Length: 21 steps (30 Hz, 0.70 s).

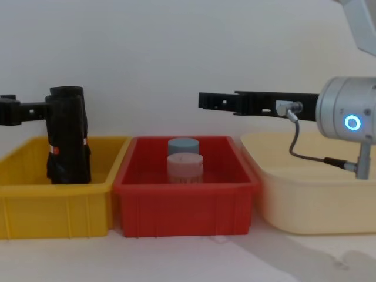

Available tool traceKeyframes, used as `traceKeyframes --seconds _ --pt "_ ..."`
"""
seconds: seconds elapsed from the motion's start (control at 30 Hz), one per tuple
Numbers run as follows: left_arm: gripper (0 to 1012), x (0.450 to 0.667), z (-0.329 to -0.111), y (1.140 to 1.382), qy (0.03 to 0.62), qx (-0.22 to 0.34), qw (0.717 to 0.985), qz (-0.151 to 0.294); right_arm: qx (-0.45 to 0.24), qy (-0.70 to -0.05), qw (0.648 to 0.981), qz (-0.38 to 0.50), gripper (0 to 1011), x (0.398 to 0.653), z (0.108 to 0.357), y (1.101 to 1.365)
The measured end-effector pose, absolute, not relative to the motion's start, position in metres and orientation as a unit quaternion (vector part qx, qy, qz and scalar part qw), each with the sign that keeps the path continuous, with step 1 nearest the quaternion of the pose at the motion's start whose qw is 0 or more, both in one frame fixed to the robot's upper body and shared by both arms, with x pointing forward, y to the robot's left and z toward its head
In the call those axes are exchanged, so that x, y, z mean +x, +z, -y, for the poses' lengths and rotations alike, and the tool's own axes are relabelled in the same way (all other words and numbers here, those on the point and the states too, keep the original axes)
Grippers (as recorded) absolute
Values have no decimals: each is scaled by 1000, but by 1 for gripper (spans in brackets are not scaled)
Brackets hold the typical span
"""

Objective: Pick up the garbage bag with the one hand and transfer it to the other hand.

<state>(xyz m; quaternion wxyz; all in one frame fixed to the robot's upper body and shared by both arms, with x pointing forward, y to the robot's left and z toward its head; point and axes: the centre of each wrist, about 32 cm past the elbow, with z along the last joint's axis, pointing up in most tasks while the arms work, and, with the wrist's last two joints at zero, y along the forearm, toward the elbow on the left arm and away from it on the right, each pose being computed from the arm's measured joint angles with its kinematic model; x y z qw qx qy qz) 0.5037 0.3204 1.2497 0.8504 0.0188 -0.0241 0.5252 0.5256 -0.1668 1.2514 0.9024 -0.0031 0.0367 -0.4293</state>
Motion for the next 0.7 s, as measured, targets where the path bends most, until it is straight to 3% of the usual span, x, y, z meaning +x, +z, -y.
traceKeyframes --seconds 0.7 --pt "1000 547 -330 1240 468 37 883 6 -31 -410 910 -47 999 537 153 1248"
